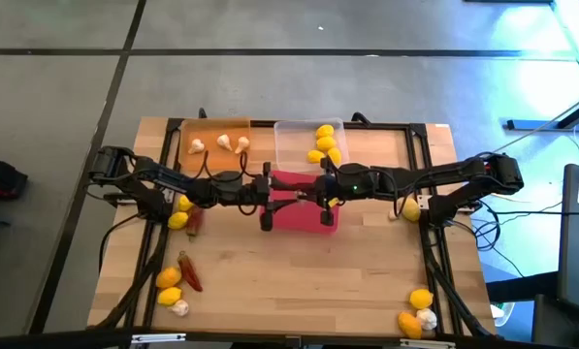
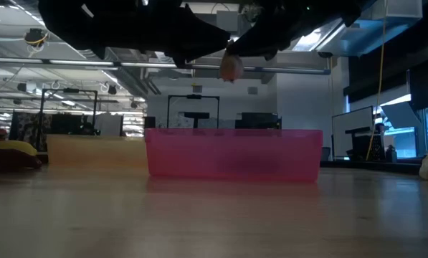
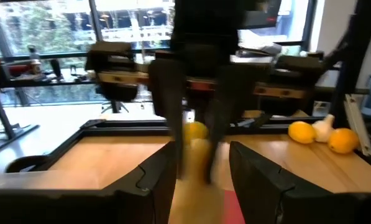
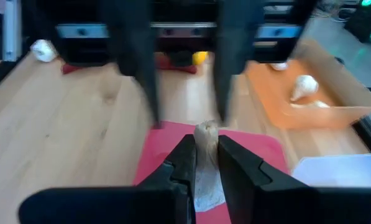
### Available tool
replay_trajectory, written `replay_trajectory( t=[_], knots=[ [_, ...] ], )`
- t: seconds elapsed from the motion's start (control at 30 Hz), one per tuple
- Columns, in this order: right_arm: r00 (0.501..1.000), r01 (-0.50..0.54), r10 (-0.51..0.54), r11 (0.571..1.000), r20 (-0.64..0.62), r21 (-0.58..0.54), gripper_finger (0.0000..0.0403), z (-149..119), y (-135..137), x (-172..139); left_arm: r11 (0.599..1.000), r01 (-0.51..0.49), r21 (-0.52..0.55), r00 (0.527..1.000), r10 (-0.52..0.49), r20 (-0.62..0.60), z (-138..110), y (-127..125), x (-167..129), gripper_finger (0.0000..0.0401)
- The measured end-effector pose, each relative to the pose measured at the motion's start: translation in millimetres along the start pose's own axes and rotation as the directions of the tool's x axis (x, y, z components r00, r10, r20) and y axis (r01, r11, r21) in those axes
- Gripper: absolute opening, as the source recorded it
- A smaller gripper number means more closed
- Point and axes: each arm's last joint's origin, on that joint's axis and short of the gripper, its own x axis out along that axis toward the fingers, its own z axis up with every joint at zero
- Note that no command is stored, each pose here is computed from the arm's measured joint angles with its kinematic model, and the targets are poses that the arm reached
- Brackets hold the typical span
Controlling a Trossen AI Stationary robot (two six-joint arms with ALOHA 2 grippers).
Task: Sort produce into baskets
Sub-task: Put the white garlic in the orange bin
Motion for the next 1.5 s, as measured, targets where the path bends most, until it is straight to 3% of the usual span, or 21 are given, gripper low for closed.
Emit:
replay_trajectory(
  t=[0.27, 0.57, 1.33, 1.5],
  knots=[
    [1.000, 0.000, 0.000, 1.000, 0.004, 0.000, 0.0056, 0.4, 0.1, 0.0, 0.998, -0.060, -0.022, 0.998, 0.060, -0.002, 0.1, 1.9, 0.0, 0.0143],
    [0.998, 0.002, -0.002, 1.000, 0.067, -0.004, 0.0056, 6.4, -0.2, -0.2, 0.998, 0.043, -0.036, 0.999, -0.043, 0.006, 0.5, -1.7, -0.1, 0.0143],
    [0.997, -0.019, 0.020, 1.000, 0.069, -0.019, 0.0056, 4.0, 0.8, 5.6, 0.997, 0.051, -0.053, 0.998, -0.050, 0.029, 3.2, -1.9, -0.3, 0.0142],
    [0.997, -0.019, 0.020, 1.000, 0.069, -0.019, 0.0056, 3.9, 0.9, 5.7, 0.998, 0.050, -0.042, 0.999, -0.049, 0.017, 2.1, -1.9, -0.2, 0.0112]
  ],
)
